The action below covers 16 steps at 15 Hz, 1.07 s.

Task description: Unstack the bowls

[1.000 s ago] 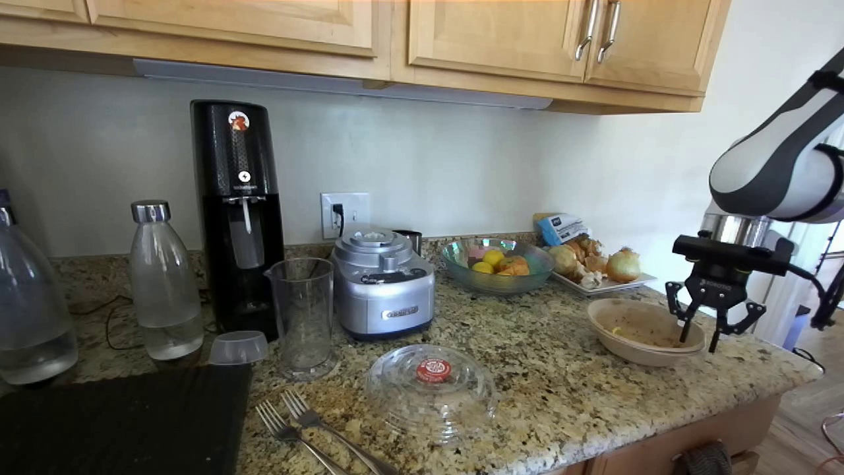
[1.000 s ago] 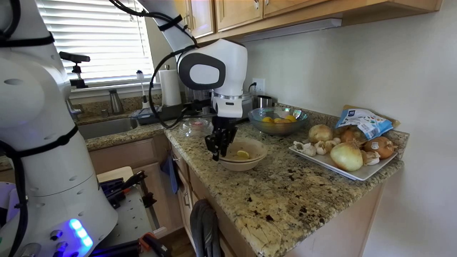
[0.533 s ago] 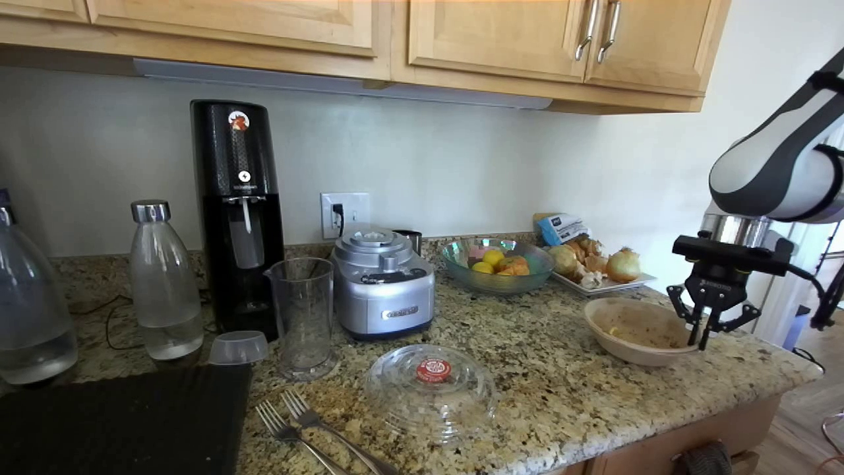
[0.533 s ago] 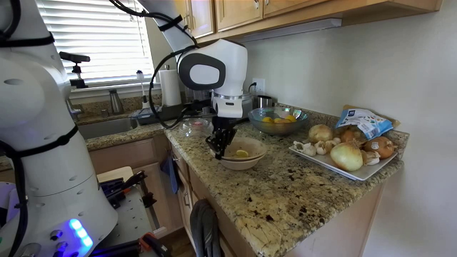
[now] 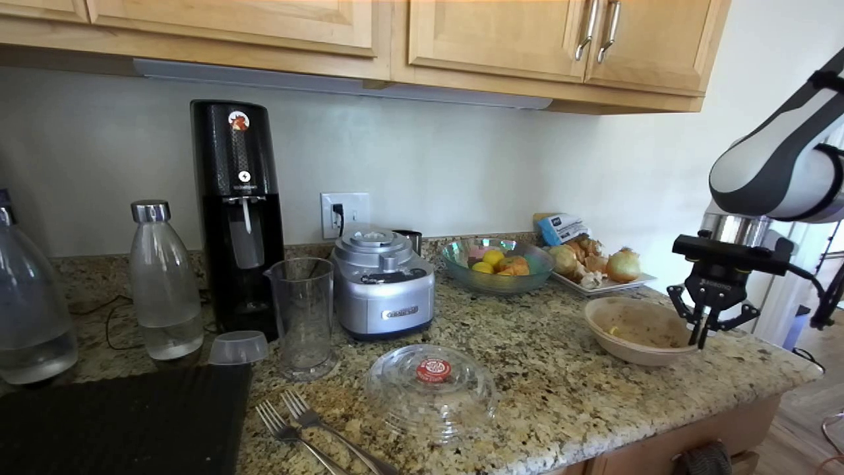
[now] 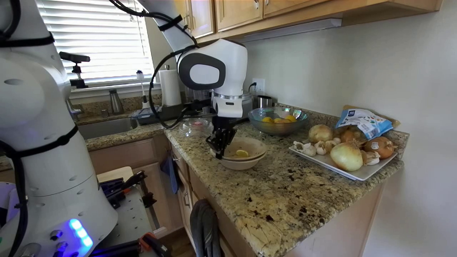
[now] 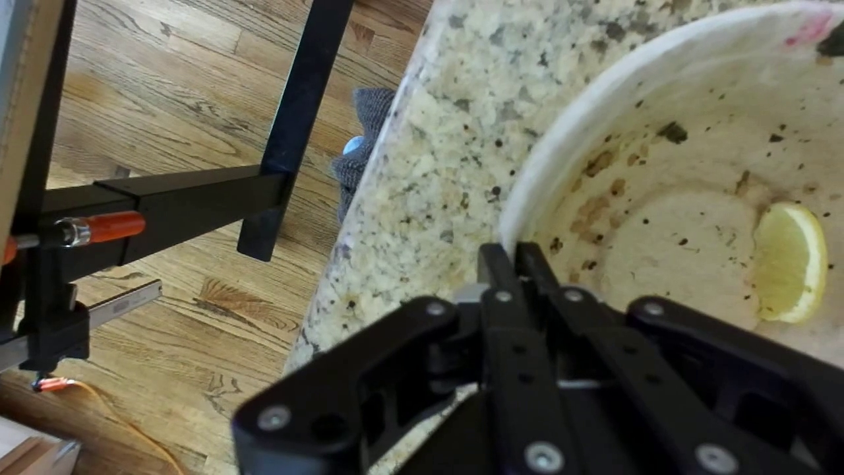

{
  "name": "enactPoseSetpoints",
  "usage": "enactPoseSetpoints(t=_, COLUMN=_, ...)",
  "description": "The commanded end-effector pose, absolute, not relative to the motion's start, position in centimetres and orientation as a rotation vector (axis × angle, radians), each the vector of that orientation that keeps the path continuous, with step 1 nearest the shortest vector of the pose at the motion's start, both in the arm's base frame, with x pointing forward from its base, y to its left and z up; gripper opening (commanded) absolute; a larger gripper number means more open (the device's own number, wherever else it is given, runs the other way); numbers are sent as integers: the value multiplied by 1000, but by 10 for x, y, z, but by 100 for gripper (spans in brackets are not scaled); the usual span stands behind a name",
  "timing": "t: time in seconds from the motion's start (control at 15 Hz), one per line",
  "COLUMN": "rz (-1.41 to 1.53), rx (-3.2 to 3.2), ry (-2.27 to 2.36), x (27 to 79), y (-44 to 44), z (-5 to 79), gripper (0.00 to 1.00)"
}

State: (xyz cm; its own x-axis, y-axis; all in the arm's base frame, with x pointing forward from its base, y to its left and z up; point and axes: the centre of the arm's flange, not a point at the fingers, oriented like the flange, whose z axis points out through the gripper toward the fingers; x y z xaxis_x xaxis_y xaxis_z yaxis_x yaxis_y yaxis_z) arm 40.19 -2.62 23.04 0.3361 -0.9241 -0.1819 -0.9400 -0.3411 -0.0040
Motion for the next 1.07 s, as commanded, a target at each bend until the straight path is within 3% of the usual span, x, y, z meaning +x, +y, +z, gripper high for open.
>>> enactPoseSetpoints(t=0.0, rz=198, rx=-2450, ry=1742, x=393, y=-26, z=244, gripper=5)
enactPoseSetpoints(t=1.0, rz=92, rx=-2427, ry=1674, x=405, y=-43, z=279, gripper=5)
